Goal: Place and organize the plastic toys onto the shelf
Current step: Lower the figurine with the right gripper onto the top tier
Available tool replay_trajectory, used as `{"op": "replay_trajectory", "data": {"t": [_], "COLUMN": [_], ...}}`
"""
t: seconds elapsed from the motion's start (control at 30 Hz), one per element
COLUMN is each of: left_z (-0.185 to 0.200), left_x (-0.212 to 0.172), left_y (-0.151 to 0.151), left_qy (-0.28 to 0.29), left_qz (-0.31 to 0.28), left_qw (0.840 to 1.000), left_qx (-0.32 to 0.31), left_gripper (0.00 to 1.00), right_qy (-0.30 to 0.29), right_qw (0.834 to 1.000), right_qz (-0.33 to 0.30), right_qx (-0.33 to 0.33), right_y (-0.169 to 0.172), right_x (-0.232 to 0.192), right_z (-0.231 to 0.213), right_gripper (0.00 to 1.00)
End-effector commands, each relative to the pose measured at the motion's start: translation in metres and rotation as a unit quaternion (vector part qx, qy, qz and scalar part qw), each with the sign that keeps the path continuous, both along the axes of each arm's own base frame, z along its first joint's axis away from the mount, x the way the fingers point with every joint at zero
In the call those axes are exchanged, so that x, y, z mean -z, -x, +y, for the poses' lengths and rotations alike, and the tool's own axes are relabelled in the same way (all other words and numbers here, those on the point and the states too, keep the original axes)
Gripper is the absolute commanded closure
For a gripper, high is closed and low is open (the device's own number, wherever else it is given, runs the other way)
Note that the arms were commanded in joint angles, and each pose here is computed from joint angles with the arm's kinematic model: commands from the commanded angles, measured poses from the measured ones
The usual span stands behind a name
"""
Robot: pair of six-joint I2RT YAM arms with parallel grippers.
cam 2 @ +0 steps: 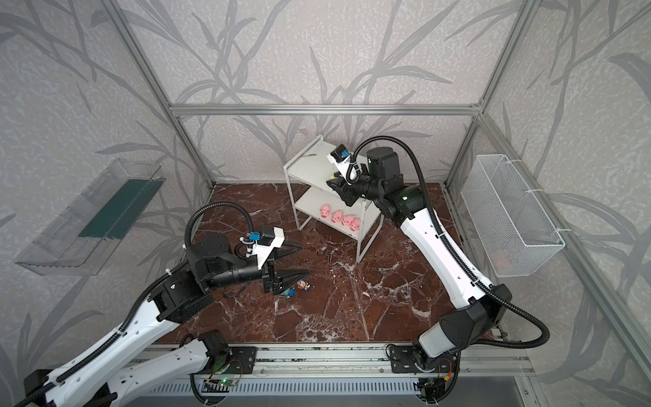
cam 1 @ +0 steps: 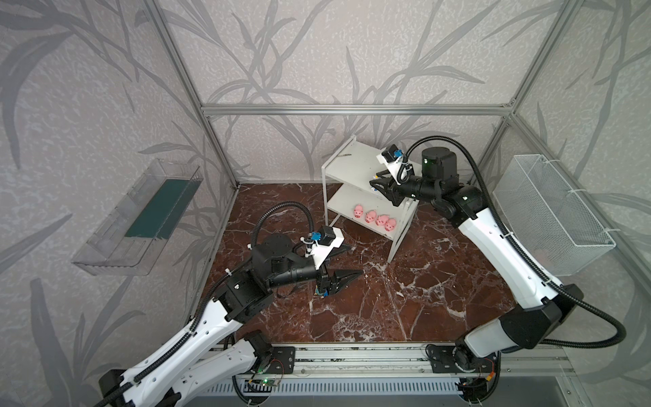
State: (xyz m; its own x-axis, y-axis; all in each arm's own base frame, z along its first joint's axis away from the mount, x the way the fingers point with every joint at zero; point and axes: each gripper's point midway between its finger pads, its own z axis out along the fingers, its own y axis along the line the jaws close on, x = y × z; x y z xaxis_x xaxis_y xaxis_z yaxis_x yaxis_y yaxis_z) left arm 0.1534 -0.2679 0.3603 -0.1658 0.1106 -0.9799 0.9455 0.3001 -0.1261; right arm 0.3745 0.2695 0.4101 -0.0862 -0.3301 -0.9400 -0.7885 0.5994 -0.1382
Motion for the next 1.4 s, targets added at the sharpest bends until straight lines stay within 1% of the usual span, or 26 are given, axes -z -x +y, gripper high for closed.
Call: {"op": "replay_trajectory", "data": {"t": [0.0, 0.23, 0.43, 0.47, 0.6, 0.87, 1.37], "left_z": [-0.001, -0.001, 0.0, 0.0, 0.001, 0.0, -0.001], "left_x": [0.001, 0.002, 0.002, 0.002, 0.002, 0.003, 0.004], "left_y": [0.0, -0.001, -0.001, 0.0, -0.001, -0.001, -0.002], "left_qy": [-0.001, -0.001, -0.001, 0.0, 0.0, -0.001, -0.001], "left_qz": [-0.011, -0.01, -0.011, -0.012, -0.013, -0.013, -0.014], "left_qw": [1.0, 1.0, 1.0, 1.0, 1.0, 1.0, 1.0], "left_qx": [0.001, 0.001, 0.0, 0.0, -0.002, -0.003, -0.002], "left_gripper": [0.23, 0.23, 0.23, 0.23, 0.23, 0.23, 0.22], "right_qy": [-0.008, 0.031, 0.069, 0.076, 0.101, 0.134, 0.141], "right_qw": [1.0, 0.999, 0.997, 0.997, 0.994, 0.989, 0.987], "right_qz": [-0.028, -0.03, -0.003, 0.008, 0.032, 0.041, 0.057], "right_qx": [-0.01, 0.006, -0.02, -0.024, -0.025, -0.037, -0.051], "right_y": [-0.003, -0.018, -0.019, -0.022, -0.026, -0.028, -0.023], "right_x": [-0.018, -0.009, -0.004, 0.002, 0.009, 0.013, 0.018], "right_z": [0.002, -0.001, 0.003, 0.004, 0.004, 0.002, -0.009], "right_gripper": [0.71, 0.71, 0.71, 0.71, 0.71, 0.71, 0.68]}}
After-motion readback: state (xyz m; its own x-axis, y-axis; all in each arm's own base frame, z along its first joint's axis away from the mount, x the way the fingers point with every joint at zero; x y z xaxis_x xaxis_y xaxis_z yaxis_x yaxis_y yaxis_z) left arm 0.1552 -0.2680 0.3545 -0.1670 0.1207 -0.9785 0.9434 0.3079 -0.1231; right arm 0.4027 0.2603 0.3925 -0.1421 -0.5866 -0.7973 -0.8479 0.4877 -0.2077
